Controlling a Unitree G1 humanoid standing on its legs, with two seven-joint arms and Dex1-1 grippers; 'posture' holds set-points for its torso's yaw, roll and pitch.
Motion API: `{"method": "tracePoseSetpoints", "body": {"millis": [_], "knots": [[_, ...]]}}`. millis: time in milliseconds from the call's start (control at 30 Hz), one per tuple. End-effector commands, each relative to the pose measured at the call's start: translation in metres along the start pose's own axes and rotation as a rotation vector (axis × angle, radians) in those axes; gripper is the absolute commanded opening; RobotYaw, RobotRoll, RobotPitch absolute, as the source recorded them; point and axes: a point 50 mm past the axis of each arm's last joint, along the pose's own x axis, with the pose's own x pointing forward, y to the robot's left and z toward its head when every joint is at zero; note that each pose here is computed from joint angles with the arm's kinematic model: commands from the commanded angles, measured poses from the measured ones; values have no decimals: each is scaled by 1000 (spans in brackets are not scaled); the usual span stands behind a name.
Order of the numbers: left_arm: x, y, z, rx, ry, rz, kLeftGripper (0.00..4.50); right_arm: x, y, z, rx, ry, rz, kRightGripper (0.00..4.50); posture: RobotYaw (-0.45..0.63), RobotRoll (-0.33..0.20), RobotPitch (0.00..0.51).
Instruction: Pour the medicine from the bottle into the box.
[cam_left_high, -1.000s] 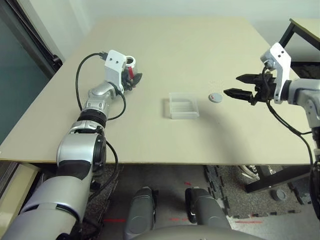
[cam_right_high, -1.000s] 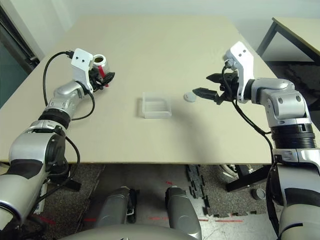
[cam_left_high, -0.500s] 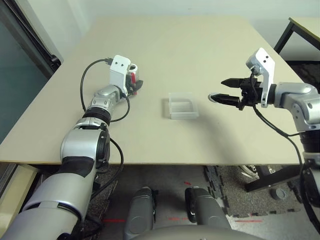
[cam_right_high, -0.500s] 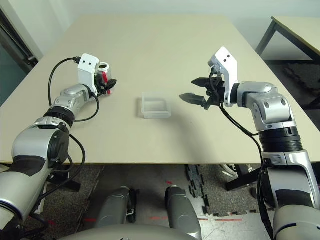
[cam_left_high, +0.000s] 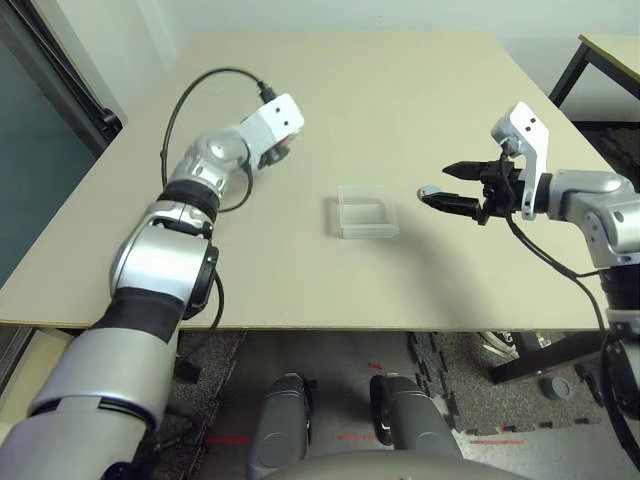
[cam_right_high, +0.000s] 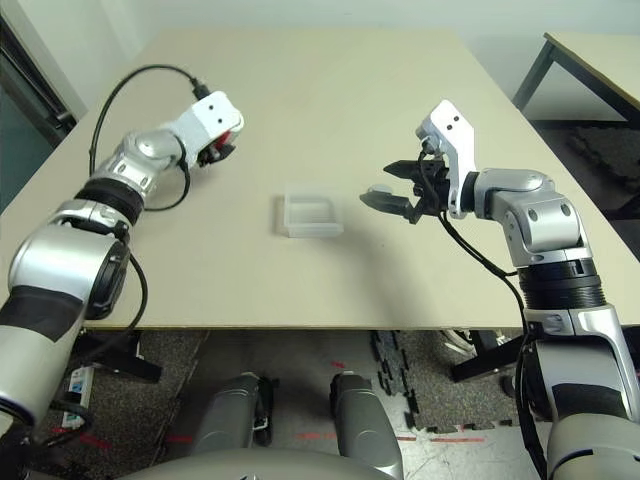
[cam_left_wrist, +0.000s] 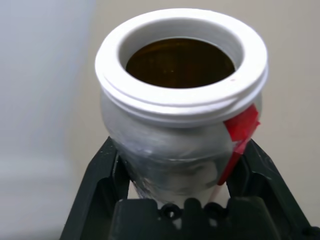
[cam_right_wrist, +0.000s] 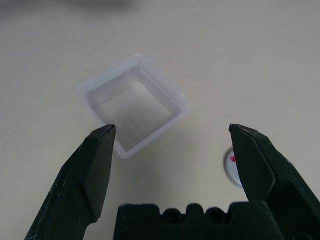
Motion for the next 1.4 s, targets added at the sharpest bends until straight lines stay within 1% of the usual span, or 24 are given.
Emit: {"method": "tracePoseSetpoints", "body": {"millis": [33,100,233,267,367,500,633,733,833,1033,1067,1200,1267,1400], "knots": [[7,3,31,362,-25,-33,2816,1,1,8,-21,-36,-17,4500,-101,0,58],[10,0,43,482,-44,-42,2816,3,2,8,-20,-48,-23,4500,-126,0,57],[16,-6,63,647,-82,-36,2816,6,6,7,-12,-68,-32,4500,-156,0,57],[18,-10,66,718,-75,-42,2816,7,8,6,-9,-76,-35,4500,-170,0,57],[22,-19,70,916,-59,-51,2816,11,13,7,-2,-97,-37,4500,-199,0,60],[25,-21,71,1085,-27,-14,2816,15,16,9,3,-116,-41,4500,-215,0,61],[27,-19,74,1165,-3,17,2816,16,17,10,6,-123,-45,4500,-211,0,63],[30,-29,76,1186,-26,0,2816,19,17,11,6,-131,-41,4500,-213,0,67],[31,-35,76,1167,-44,-15,2816,22,18,13,5,-135,-34,4500,-207,0,69],[31,-38,72,1168,-36,-27,2816,25,18,14,3,-135,-25,4500,-191,0,73],[31,-38,71,1154,-34,-31,2816,25,18,14,3,-135,-23,4500,-189,0,73],[30,-37,69,815,-54,-55,2816,27,19,14,8,-137,-18,4500,-186,0,71],[28,-32,68,600,-68,-45,2816,28,18,14,10,-137,-18,4500,-186,0,71],[23,-20,55,67,-97,-1,2816,28,15,13,21,-140,-29,4500,-160,0,62]]}}
